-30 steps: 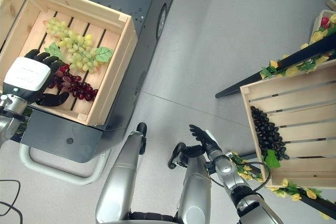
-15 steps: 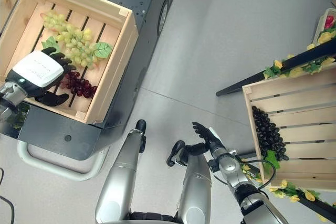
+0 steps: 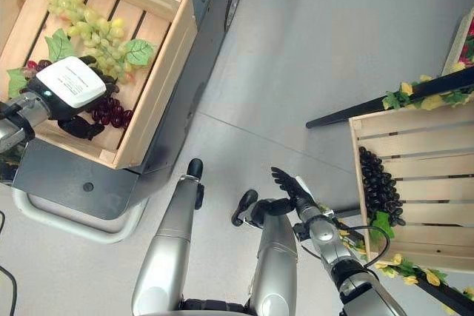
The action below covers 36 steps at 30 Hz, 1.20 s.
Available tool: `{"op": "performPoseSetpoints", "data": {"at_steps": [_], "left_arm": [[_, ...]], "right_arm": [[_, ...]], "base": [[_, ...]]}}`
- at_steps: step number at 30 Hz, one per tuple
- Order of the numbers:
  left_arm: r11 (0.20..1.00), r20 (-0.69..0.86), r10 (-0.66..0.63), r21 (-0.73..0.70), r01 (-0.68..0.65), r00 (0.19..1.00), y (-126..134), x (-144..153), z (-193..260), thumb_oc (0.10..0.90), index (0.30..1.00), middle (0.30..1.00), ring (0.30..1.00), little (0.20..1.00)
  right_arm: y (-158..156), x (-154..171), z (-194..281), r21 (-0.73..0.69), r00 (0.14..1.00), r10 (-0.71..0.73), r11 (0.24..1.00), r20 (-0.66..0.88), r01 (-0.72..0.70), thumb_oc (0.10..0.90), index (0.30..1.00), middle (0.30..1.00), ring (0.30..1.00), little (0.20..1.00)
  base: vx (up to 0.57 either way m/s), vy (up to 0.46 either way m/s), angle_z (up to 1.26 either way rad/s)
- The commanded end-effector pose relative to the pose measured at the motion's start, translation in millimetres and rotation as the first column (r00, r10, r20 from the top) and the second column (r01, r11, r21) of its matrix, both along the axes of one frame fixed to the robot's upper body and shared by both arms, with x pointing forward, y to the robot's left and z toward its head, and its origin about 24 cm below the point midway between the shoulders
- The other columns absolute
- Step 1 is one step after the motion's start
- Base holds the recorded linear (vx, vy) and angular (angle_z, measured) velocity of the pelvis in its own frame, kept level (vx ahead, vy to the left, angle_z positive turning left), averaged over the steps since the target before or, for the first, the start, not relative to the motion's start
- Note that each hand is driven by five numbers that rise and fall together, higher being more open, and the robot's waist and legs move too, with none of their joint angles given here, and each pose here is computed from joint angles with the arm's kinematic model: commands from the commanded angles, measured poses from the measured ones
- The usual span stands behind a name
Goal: Pick up the fruits from the basket on one side to the basket on the other side
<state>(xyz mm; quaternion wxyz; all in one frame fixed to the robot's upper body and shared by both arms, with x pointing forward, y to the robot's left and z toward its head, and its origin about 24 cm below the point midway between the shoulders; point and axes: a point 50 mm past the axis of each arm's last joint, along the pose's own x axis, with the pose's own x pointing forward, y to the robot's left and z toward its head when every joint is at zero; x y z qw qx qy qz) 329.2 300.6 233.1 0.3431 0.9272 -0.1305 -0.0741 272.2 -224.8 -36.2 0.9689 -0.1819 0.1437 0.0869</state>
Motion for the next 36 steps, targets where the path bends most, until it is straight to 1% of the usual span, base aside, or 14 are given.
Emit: {"op": "performPoseSetpoints", "data": {"at_steps": [1, 5, 9, 12, 13, 14, 17, 21, 29, 30, 32, 33, 34, 36], "left_arm": [[0.990, 0.166, 0.139, 0.011, -0.143, 0.976, 20, -10, 53, 0.800, 0.900, 0.900, 0.900, 0.900], [0.969, 0.192, 0.234, 0.031, -0.245, 0.953, 22, -7, 62, 0.800, 0.900, 0.900, 0.900, 0.900], [0.920, 0.214, 0.370, 0.048, -0.388, 0.904, 30, -4, 72, 0.800, 0.900, 0.900, 0.900, 0.900], [0.904, 0.211, 0.407, 0.049, -0.425, 0.889, 32, -1, 73, 0.800, 0.900, 0.900, 0.900, 0.900], [0.908, 0.219, 0.395, 0.055, -0.416, 0.892, 31, 0, 73, 0.477, 0.415, 0.415, 0.415, 0.415], [0.913, 0.224, 0.383, 0.057, -0.405, 0.896, 30, 1, 72, 0.400, 0.300, 0.300, 0.300, 0.300], [0.939, 0.230, 0.313, 0.071, -0.337, 0.921, 22, 4, 71, 0.400, 0.300, 0.300, 0.300, 0.300], [0.959, 0.225, 0.256, 0.067, -0.277, 0.940, 17, 6, 70, 0.400, 0.300, 0.300, 0.300, 0.300], [0.979, 0.209, 0.199, 0.006, -0.204, 0.958, 20, 3, 63, 0.400, 0.300, 0.300, 0.300, 0.300], [0.979, 0.212, 0.205, -0.060, -0.196, 0.956, 24, 1, 63, 0.400, 0.300, 0.300, 0.300, 0.300], [0.973, 0.224, 0.219, -0.121, -0.196, 0.950, 28, -2, 62, 0.400, 0.300, 0.300, 0.300, 0.300], [0.972, 0.224, 0.221, -0.125, -0.197, 0.949, 29, -2, 62, 0.400, 0.300, 0.300, 0.300, 0.300], [0.967, 0.237, 0.224, -0.173, -0.186, 0.945, 31, -4, 63, 0.400, 0.300, 0.300, 0.300, 0.300], [0.937, 0.267, 0.240, -0.316, -0.150, 0.934, 41, -10, 58, 0.400, 0.300, 0.300, 0.300, 0.300]], "right_arm": [[-22, -5, 15, 0.063, 0.993, -0.055, 0.997, 0.102, 0.049, 0.800, 0.900, 0.900, 0.900, 0.900], [-18, -1, 22, 0.095, 0.988, -0.053, 0.995, 0.142, 0.039, 0.800, 0.900, 0.900, 0.900, 0.900], [-15, 3, 28, 0.137, 0.982, -0.062, 0.990, 0.178, 0.037, 0.800, 0.900, 0.900, 0.900, 0.900], [-12, 5, 30, 0.153, 0.979, -0.072, 0.987, 0.193, 0.042, 0.800, 0.900, 0.900, 0.900, 0.900], [-12, 5, 31, 0.161, 0.977, -0.079, 0.986, 0.196, 0.047, 0.800, 0.900, 0.900, 0.900, 0.900], [-12, 6, 31, 0.167, 0.977, -0.083, 0.985, 0.198, 0.050, 0.800, 0.900, 0.900, 0.900, 0.900], [-10, 5, 29, 0.182, 0.974, -0.092, 0.982, 0.207, 0.054, 0.800, 0.900, 0.900, 0.900, 0.900], [-10, 5, 30, 0.185, 0.971, -0.094, 0.981, 0.220, 0.053, 0.800, 0.900, 0.900, 0.900, 0.900], [-10, 7, 34, 0.198, 0.968, -0.098, 0.979, 0.231, 0.052, 0.800, 0.900, 0.900, 0.900, 0.900], [-9, 8, 35, 0.202, 0.969, -0.096, 0.978, 0.228, 0.049, 0.800, 0.900, 0.900, 0.900, 0.900], [-9, 8, 35, 0.203, 0.970, -0.094, 0.978, 0.225, 0.047, 0.800, 0.900, 0.900, 0.900, 0.900], [-9, 7, 35, 0.202, 0.970, -0.093, 0.978, 0.224, 0.047, 0.800, 0.900, 0.900, 0.900, 0.900], [-7, 7, 34, 0.205, 0.971, -0.092, 0.978, 0.220, 0.046, 0.800, 0.900, 0.900, 0.900, 0.900], [-4, 5, 32, 0.213, 0.974, -0.092, 0.976, 0.209, 0.046, 0.800, 0.900, 0.900, 0.900, 0.900]], "base": [[-0.04, 0.036, 0.08], [-0.05, 0.026, 0.00], [-0.05, 0.003, 0.02], [-0.05, -0.015, -0.01], [0.00, 0.000, 0.00], [0.00, 0.000, 0.00], [-0.01, -0.022, 0.01], [0.00, 0.000, 0.00], [0.00, 0.000, -0.02], [0.00, 0.000, 0.00], [0.01, 0.000, -0.06], [0.01, -0.008, -0.09], [0.02, -0.015, -0.12], [0.03, -0.032, -0.14]]}}
